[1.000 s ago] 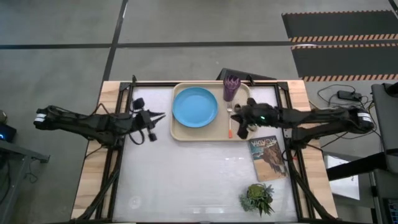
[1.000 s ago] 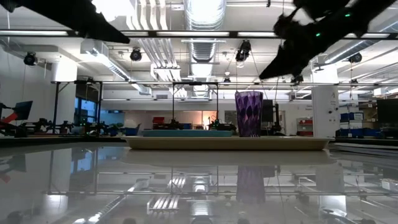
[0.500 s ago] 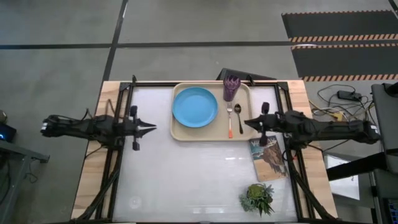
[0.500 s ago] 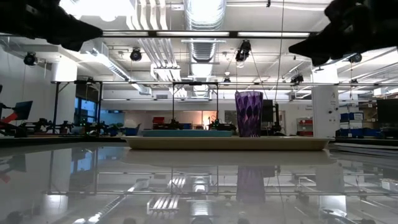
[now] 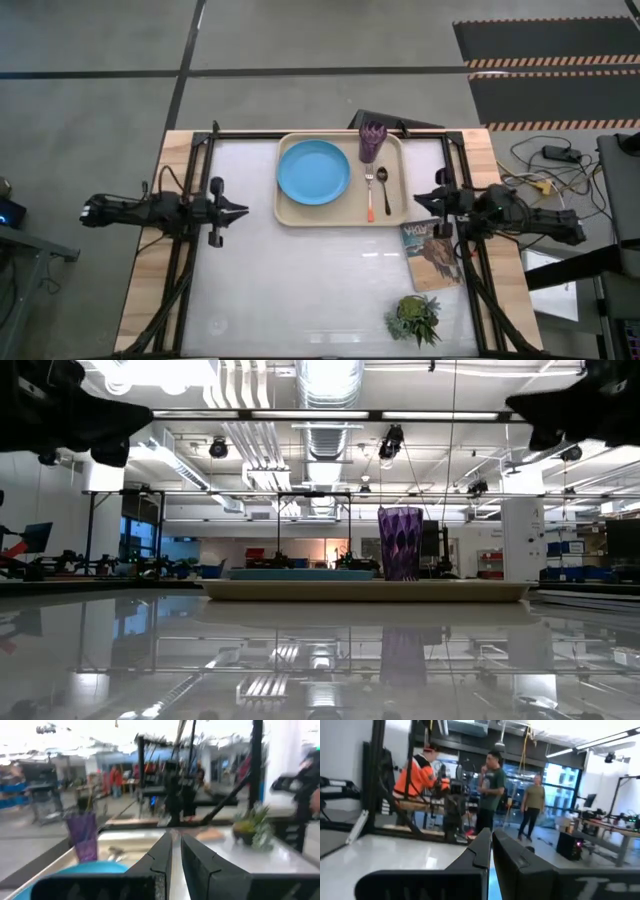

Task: Pick and place plate/cup/fork/spoon on tray
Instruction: Return to Home Position

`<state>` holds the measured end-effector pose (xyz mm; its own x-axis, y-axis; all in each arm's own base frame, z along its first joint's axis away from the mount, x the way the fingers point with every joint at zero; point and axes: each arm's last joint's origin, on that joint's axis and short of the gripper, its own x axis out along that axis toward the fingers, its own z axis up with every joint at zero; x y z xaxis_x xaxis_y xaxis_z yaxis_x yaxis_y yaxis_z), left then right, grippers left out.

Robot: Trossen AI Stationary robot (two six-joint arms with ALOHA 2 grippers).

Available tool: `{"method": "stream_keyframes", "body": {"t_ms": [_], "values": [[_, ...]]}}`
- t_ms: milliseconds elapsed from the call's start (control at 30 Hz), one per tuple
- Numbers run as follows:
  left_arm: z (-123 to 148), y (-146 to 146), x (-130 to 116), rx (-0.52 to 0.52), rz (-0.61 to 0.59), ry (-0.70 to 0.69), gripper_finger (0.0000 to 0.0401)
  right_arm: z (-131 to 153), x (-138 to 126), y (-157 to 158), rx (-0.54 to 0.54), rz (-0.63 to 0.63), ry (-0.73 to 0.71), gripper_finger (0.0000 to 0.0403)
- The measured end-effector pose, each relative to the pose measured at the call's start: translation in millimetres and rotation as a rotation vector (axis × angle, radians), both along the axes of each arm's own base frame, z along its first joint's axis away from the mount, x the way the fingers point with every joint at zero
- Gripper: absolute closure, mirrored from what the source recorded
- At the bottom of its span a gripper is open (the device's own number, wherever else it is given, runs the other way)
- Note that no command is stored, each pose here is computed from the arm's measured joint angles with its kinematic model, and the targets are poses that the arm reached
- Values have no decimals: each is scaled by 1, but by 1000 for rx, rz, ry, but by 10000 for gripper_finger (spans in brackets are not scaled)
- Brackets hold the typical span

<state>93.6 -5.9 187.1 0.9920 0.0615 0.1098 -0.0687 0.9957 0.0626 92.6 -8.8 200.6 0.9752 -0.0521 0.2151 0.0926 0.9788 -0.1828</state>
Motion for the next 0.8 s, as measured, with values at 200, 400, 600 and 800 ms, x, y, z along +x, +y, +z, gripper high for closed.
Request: {"method": "stream_keyframes", "body": {"t_ms": [200,400,600,800], "values": [[-7,-1,3,-26,-31,-35,379,-7,0,0,-42,-22,-21,394],[-8,1,4,-25,45,-21,379,-10,1,2,-59,54,-16,394],[-10,2,5,-27,75,2,379,-16,3,2,26,93,50,394],[-12,2,7,-25,79,22,379,-25,6,1,50,78,142,394]]}}
